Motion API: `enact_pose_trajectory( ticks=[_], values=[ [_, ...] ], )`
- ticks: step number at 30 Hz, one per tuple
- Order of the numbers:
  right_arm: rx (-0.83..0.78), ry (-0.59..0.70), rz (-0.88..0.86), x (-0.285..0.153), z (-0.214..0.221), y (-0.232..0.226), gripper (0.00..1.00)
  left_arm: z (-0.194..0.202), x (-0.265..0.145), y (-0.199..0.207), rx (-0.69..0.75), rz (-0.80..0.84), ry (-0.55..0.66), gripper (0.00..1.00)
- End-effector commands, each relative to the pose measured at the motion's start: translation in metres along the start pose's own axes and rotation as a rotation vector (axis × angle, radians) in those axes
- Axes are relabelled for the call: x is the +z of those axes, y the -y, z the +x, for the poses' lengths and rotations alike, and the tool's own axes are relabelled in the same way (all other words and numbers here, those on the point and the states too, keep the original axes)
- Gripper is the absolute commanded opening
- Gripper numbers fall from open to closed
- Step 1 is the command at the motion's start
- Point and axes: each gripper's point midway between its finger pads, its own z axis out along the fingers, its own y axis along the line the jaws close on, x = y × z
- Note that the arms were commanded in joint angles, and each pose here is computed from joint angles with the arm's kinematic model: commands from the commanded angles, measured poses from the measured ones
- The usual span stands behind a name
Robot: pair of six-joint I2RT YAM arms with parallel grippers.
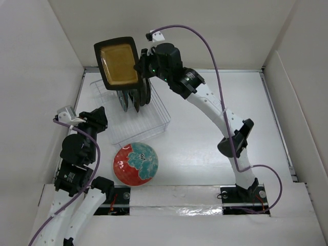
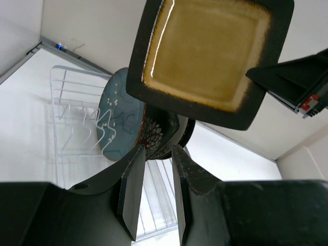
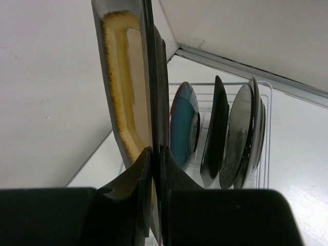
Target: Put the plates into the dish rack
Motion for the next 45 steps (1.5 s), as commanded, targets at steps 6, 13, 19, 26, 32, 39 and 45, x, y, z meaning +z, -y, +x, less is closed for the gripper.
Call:
enact_pose_trajectory(
  ticks=[6,13,19,26,32,39,45],
  values=[
    [0.033,0.256,-0.017,0.004,-0.051,-0.039,0.0,-0.01,0.002,0.0,-0.02,-0.017,0.035,0.25],
    [0.011,0.378,0.121,0.021,-0.035,-0.059,0.0,-0.013,0.0,-0.002,-0.028,-0.027,0.051,0.25],
    [0.033,0.485,0.199,0.038,-0.018,-0.065,0.0,-0.017,-0.002,-0.003,-0.039,-0.032,0.067,0.25],
    [0.083,0.601,0.319,0.059,-0.001,-0.043,0.0,-0.027,-0.007,-0.001,-0.073,-0.016,0.104,0.25],
    [0.131,0.687,0.371,0.068,0.009,-0.031,0.0,-0.024,-0.005,-0.003,-0.067,-0.022,0.101,0.24],
    [0.134,0.687,0.42,0.081,0.04,-0.018,0.0,-0.018,-0.002,0.002,-0.055,0.0,0.072,0.24],
    [0.091,0.591,0.419,0.104,0.101,-0.02,0.0,-0.018,-0.003,0.003,-0.053,0.005,0.069,0.24]
  ],
)
